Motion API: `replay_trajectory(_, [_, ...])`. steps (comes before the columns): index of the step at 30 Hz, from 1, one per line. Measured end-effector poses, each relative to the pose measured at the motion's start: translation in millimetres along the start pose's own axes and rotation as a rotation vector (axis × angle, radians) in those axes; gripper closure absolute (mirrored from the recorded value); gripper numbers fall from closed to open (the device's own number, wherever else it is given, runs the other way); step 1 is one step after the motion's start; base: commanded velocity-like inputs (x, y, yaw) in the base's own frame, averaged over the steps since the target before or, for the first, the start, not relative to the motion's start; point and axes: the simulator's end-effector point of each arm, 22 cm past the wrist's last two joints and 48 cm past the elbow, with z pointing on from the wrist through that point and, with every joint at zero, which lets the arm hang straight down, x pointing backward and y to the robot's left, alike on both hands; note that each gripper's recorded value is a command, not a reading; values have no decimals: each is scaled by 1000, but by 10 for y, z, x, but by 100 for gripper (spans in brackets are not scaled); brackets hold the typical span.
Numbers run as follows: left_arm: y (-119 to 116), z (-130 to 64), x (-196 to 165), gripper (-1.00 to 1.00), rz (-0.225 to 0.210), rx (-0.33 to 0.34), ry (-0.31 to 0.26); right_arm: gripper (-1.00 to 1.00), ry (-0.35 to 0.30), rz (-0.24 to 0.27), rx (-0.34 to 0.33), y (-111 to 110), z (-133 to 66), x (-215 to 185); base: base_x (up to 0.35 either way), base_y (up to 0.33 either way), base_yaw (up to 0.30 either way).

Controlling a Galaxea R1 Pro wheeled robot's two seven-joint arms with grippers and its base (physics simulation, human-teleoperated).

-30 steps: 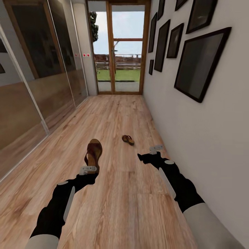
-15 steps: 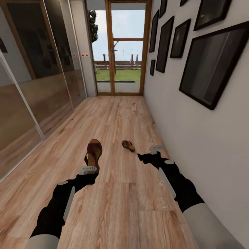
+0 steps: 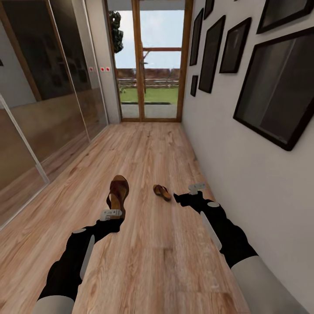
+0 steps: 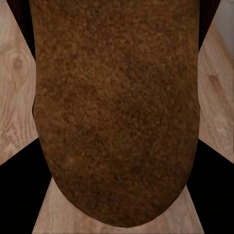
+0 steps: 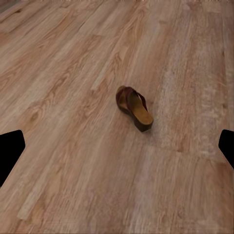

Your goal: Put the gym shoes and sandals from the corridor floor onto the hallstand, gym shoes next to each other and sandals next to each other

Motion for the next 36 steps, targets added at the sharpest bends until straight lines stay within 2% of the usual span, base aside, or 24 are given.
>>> replay_trajectory(9, [0, 0, 1, 100, 0, 0, 0, -100, -1, 0, 1, -6, -1, -4, 347, 0, 12])
replay_trajectory(19, [6, 11, 18, 100, -1, -1, 4, -100, 3, 2, 1, -12, 11, 19, 347, -13, 155])
replay_trajectory(24, [8, 18, 31, 100, -2, -1, 6, -100, 4, 3, 2, -13, 17, 29, 347, -74, 129])
replay_trajectory(36, [9, 19, 36, 100, -2, -1, 7, -100, 4, 5, 2, -18, 17, 30, 336, -135, 6])
